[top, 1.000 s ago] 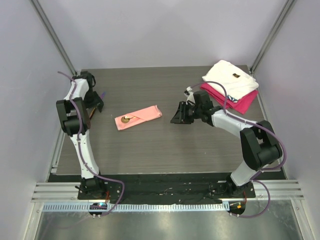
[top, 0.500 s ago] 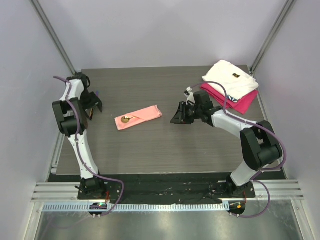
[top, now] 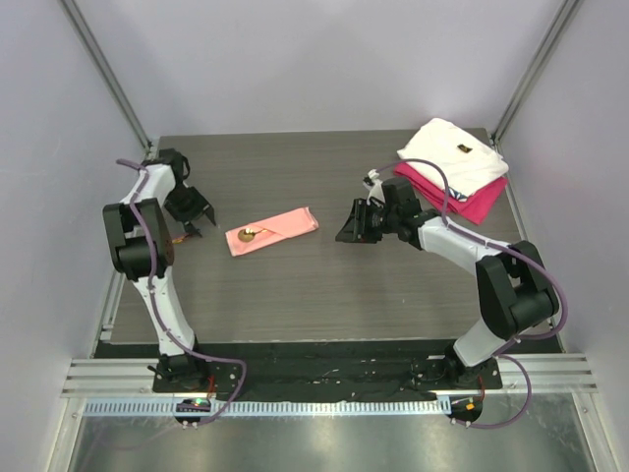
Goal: Fold the napkin into a case and place the utensils inside
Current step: Move the knife to the corner of the board.
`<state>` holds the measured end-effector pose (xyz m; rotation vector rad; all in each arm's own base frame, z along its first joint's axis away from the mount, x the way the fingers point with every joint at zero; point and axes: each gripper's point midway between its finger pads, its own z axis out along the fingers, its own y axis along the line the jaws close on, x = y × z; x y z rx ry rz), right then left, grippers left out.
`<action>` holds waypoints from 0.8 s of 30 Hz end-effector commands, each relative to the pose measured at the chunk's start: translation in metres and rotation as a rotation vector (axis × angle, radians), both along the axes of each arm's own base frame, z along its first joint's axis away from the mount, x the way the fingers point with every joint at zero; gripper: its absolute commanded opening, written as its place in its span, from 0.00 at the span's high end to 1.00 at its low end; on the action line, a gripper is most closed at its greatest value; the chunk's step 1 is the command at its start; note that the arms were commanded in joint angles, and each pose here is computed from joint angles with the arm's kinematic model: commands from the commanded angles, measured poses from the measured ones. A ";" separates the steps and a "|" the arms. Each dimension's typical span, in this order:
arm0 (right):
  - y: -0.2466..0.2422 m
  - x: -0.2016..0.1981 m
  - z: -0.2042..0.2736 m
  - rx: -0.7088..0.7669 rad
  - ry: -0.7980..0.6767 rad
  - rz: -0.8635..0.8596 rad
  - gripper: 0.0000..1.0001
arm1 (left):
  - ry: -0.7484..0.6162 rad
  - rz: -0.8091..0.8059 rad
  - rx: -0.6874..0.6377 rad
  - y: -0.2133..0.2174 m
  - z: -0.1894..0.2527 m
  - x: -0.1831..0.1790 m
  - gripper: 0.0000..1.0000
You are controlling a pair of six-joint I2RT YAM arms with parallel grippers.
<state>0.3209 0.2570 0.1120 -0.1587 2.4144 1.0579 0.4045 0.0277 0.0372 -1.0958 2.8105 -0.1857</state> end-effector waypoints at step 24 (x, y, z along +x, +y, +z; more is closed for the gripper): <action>0.002 -0.006 0.014 0.031 -0.047 0.039 0.61 | -0.065 -0.058 0.310 0.051 0.032 -0.003 0.15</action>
